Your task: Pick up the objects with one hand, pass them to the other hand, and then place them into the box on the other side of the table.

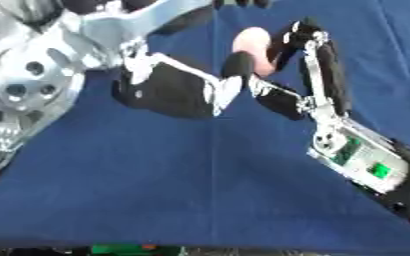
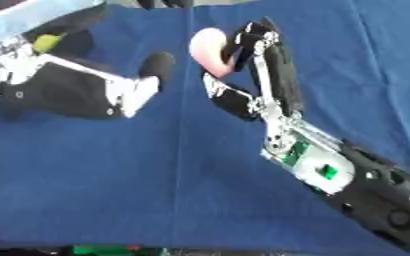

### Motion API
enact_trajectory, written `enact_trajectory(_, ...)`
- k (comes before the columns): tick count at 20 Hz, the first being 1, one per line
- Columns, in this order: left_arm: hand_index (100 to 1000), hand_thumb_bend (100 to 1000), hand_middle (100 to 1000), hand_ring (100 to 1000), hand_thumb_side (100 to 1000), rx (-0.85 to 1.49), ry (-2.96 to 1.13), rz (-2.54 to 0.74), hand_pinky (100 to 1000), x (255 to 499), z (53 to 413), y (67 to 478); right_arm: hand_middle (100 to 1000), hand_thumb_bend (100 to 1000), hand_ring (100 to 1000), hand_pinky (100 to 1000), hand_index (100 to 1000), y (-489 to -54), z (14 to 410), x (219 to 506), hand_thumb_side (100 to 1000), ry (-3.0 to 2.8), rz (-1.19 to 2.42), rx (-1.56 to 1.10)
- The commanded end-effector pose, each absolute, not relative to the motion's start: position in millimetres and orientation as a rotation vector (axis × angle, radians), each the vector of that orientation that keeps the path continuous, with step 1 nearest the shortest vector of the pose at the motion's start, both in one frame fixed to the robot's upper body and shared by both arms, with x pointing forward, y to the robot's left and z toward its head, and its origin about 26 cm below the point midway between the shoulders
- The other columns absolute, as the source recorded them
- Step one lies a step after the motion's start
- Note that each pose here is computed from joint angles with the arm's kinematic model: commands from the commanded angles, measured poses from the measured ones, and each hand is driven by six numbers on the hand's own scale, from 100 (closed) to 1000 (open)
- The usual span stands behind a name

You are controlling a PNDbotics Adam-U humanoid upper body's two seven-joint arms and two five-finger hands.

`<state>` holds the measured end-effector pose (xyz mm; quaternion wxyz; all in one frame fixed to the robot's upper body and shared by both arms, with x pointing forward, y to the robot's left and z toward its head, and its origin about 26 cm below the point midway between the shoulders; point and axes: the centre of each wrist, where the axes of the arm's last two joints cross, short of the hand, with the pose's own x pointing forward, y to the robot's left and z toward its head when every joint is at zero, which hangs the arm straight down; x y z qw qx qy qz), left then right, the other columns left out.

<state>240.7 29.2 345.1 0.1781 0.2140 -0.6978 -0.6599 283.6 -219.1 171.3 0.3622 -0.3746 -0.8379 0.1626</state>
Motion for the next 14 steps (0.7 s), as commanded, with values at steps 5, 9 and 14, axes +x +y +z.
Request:
enact_trajectory(5,876,100,770,777,348,0.652,-1.897,-1.858,841,258,337,20,518,317,363,1000,406,-214,175,283,100,-2.135,0.283,-1.130)
enact_trajectory(9,881,100,780,789,356,0.688,-1.879,-1.852,847,266,332,17,518,319,362,1000,405,-212,173,282,100,-2.140,0.286,-1.119)
enact_trajectory(14,897,100,802,819,413,0.760,-1.833,-1.849,869,279,323,13,517,323,362,1000,405,-210,172,281,100,-2.151,0.295,-1.108)
